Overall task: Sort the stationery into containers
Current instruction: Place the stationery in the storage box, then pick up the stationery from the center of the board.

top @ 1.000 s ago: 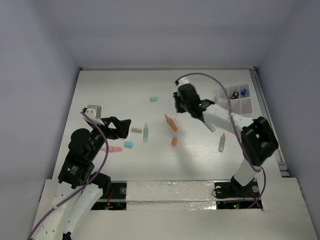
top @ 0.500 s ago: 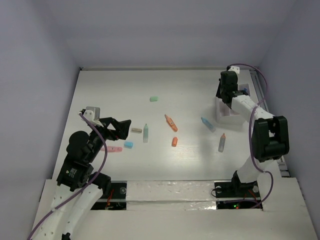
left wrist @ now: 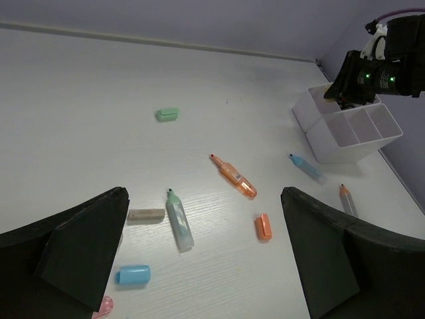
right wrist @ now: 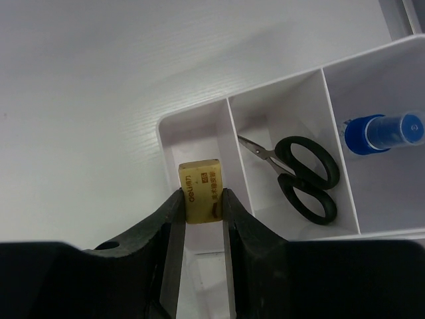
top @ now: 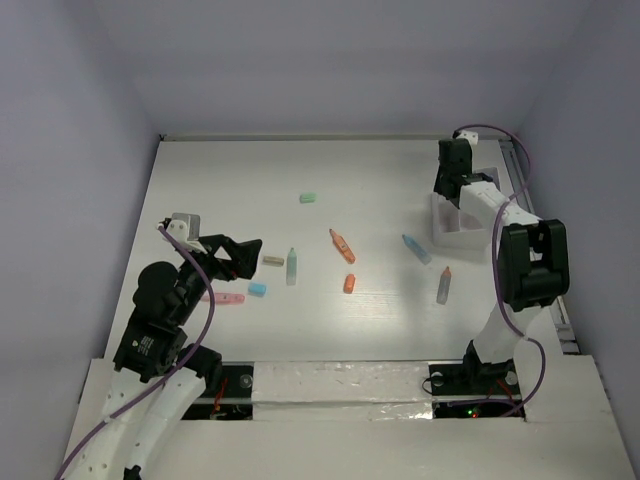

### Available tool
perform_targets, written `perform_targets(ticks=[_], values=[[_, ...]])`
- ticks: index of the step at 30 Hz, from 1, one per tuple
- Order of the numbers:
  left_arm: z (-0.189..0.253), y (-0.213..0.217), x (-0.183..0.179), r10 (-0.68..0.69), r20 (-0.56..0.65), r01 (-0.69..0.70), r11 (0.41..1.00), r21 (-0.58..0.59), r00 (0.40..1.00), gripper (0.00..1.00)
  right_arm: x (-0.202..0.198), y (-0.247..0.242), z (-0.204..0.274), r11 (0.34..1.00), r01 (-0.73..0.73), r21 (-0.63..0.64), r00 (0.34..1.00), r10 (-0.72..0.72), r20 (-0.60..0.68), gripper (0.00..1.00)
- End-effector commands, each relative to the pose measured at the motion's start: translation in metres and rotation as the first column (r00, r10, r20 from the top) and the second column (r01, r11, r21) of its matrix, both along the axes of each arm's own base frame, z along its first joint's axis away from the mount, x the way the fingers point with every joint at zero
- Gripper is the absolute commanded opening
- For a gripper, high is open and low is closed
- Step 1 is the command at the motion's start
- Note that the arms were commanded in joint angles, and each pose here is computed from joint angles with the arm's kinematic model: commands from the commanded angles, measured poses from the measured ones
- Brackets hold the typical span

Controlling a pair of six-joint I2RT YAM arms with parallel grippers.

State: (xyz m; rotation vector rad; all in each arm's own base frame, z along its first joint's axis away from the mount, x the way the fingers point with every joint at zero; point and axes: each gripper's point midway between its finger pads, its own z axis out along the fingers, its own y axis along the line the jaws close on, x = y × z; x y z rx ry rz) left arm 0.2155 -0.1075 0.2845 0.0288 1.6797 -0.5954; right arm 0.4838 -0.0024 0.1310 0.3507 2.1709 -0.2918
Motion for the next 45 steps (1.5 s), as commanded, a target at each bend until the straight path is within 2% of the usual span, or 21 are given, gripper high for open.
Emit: perform_targets(ticks=[1, 4, 12, 17, 19, 24, 28, 31, 35, 36, 37, 39, 40, 45], values=[[0.017, -0.003, 0.001, -0.011, 0.054, 0.012, 1.000, -0.012, 0.998, 0.99, 0.009, -0.012, 0.022, 0.999, 0.046, -0.024, 0.998, -0.045, 0.041, 0.33], [0.017, -0.003, 0.002, -0.010, 0.054, 0.010, 1.000, -0.012, 0.999, 0.99, 0.008, -0.010, 0.030, 0.999, 0.042, -0.012, 0.997, -0.041, 0.069, 0.42], [0.015, -0.003, 0.003, -0.010, 0.046, 0.010, 1.000, -0.010, 0.999, 0.99, -0.004, 0.018, 0.068, 0.989, -0.098, 0.111, 0.984, 0.080, 0.162, 0.48], [0.015, -0.003, 0.003, -0.010, 0.046, 0.010, 1.000, -0.010, 0.999, 0.99, -0.033, 0.103, 0.058, 0.927, -0.316, 0.202, 0.947, 0.295, 0.128, 0.49], [0.014, -0.003, 0.003, -0.008, 0.044, 0.009, 1.000, -0.008, 0.999, 0.99, -0.066, 0.156, 0.039, 0.874, -0.425, 0.237, 0.904, 0.421, 0.072, 0.50], [0.013, -0.004, 0.004, -0.015, 0.039, 0.015, 1.000, -0.007, 0.999, 0.99, -0.134, 0.218, 0.005, 0.790, -0.541, 0.289, 0.822, 0.569, -0.015, 0.55], [0.013, -0.004, 0.004, -0.013, 0.039, 0.013, 1.000, -0.007, 0.999, 0.99, -0.184, 0.287, -0.004, 0.655, -0.680, 0.331, 0.689, 0.724, -0.017, 0.56], [0.014, 0.000, 0.005, 0.007, 0.041, -0.006, 1.000, -0.006, 0.999, 0.99, -0.194, 0.320, -0.002, 0.590, -0.728, 0.348, 0.633, 0.774, 0.012, 0.57], [0.013, 0.001, 0.006, 0.017, 0.037, -0.017, 1.000, -0.005, 0.999, 0.99, -0.201, 0.372, -0.012, 0.472, -0.808, 0.353, 0.519, 0.853, 0.049, 0.59], [0.013, 0.004, 0.007, 0.030, 0.037, -0.029, 1.000, -0.005, 0.999, 0.99, -0.202, 0.393, 0.000, 0.414, -0.843, 0.343, 0.470, 0.878, 0.096, 0.59], [0.014, 0.004, 0.007, 0.031, 0.037, -0.031, 1.000, -0.005, 0.999, 0.99, -0.198, 0.400, 0.001, 0.395, -0.857, 0.329, 0.448, 0.889, 0.099, 0.60], [0.016, 0.008, 0.008, 0.050, 0.044, -0.049, 0.999, -0.008, 0.998, 0.99, -0.194, 0.420, 0.001, 0.323, -0.903, 0.284, 0.361, 0.928, 0.093, 0.59], [0.016, 0.011, 0.008, 0.062, 0.047, -0.062, 0.998, -0.009, 0.997, 0.99, -0.195, 0.428, 0.003, 0.249, -0.935, 0.253, 0.282, 0.954, 0.102, 0.59], [0.019, 0.019, 0.008, 0.099, 0.054, -0.098, 0.995, -0.011, 0.994, 0.99, -0.187, 0.454, 0.000, 0.110, -0.975, 0.192, 0.126, 0.989, 0.078, 0.56]])
